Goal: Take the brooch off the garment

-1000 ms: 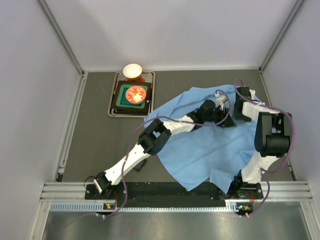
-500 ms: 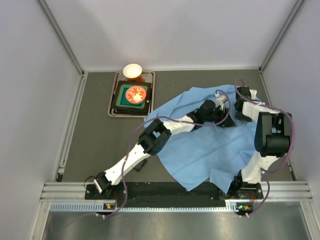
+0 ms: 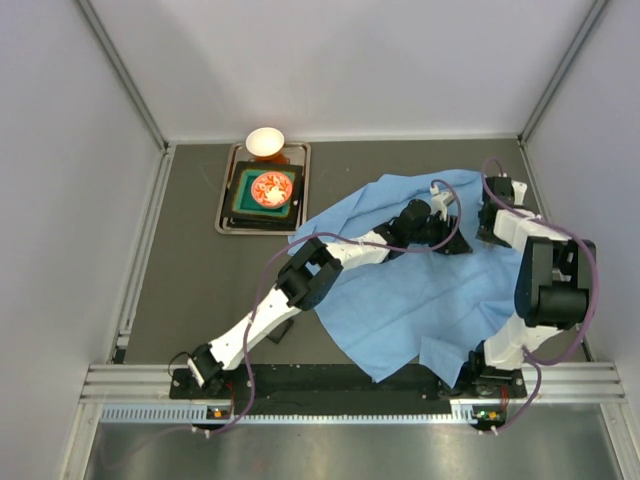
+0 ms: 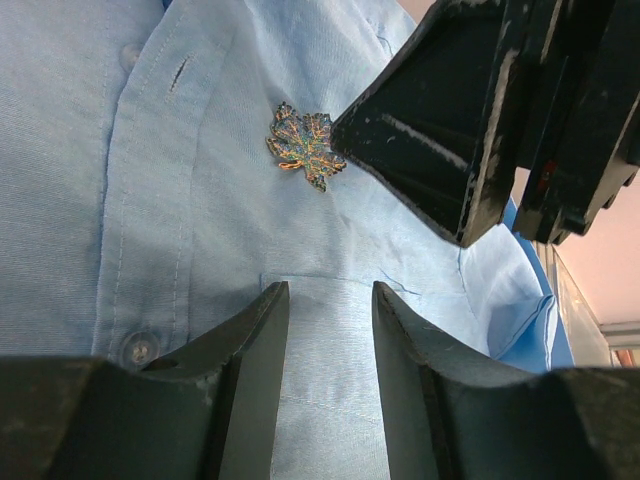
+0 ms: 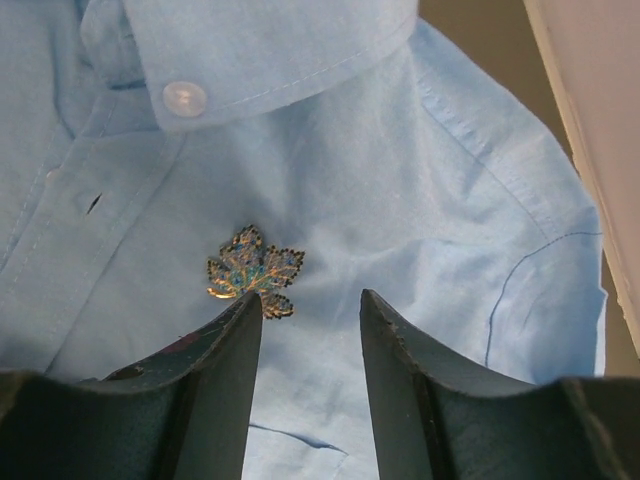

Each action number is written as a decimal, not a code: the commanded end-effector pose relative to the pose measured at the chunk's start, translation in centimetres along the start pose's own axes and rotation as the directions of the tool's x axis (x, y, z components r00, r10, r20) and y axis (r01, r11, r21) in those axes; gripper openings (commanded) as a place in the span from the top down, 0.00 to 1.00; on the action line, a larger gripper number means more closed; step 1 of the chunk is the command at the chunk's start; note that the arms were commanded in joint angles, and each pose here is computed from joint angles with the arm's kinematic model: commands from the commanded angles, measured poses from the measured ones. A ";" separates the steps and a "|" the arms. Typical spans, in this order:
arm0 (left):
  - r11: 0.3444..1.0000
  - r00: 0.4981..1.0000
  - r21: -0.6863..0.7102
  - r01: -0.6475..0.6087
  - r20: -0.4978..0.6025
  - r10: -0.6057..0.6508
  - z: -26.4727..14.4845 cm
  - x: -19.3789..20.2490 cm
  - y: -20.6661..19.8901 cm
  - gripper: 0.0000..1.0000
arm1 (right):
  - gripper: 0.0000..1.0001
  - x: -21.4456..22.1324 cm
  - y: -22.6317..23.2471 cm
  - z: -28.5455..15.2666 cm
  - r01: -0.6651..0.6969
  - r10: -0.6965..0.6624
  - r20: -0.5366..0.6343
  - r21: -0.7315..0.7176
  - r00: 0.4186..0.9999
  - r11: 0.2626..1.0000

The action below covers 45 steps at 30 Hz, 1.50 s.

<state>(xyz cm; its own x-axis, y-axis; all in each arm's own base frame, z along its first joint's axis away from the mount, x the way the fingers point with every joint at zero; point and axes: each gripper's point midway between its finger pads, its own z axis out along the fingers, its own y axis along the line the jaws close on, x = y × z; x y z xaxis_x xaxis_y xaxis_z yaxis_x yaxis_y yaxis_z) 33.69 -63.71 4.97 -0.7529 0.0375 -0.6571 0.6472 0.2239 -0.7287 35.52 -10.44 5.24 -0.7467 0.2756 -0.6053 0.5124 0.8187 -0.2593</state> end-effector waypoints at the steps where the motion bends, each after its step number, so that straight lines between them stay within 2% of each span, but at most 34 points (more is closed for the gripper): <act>1: 0.998 0.999 0.054 -0.031 0.017 0.030 -0.2 -1.9 -3.2 0.55 | 0.53 -1.9 1.9 -0.8 0.040 -0.035 0.060 -0.086 0.998 0.995; 5: 0.998 0.999 0.053 -0.031 0.016 0.031 -0.2 -1.8 -3.2 0.55 | 0.52 -0.6 2.3 0.2 0.064 -0.065 -0.010 -0.064 0.998 0.996; 12: 0.998 0.999 0.055 -0.031 0.015 0.031 -0.2 -1.8 -3.2 0.55 | 0.53 -1.0 3.5 0.2 0.029 -0.029 0.001 -0.132 1.000 0.991; 14: 0.998 0.999 0.053 -0.030 0.016 0.029 -0.2 -1.8 -3.2 0.55 | 0.62 -1.3 3.6 0.3 0.030 -0.030 0.000 -0.131 1.000 0.991; 16: 0.998 0.999 0.056 -0.031 0.017 0.031 -0.2 -1.9 -3.2 0.55 | 0.66 -1.1 3.4 0.4 0.031 -0.032 -0.005 -0.120 0.999 0.992; 24: 0.998 0.999 0.057 -0.031 0.015 0.030 -0.2 -1.8 -3.2 0.54 | 0.65 -0.6 3.9 1.2 0.043 -0.047 -0.032 -0.124 0.998 0.991; 31: 0.998 0.999 0.057 -0.031 0.015 0.030 -0.2 -1.8 -3.2 0.54 | 0.59 0.2 2.9 2.4 0.013 -0.019 -0.070 -0.090 0.997 0.996; 39: 0.998 0.999 0.059 -0.030 0.015 0.029 -0.2 -1.9 -3.3 0.54 | 0.65 0.0 2.3 2.3 -0.025 0.020 -0.063 -0.070 0.998 0.997; 45: 0.998 0.999 0.059 -0.031 0.015 0.031 -0.2 -1.9 -3.3 0.54 | 0.65 -1.0 1.6 0.9 -0.087 0.087 -0.012 -0.096 0.996 0.992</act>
<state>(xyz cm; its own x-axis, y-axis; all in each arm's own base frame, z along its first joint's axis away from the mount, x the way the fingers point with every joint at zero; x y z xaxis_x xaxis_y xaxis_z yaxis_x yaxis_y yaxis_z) 33.61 -63.71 5.01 -0.7553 0.0392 -0.6542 0.6451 0.2207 -0.7315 37.42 -9.01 2.83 -0.7695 0.3126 -0.5569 0.4793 0.8590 -0.1801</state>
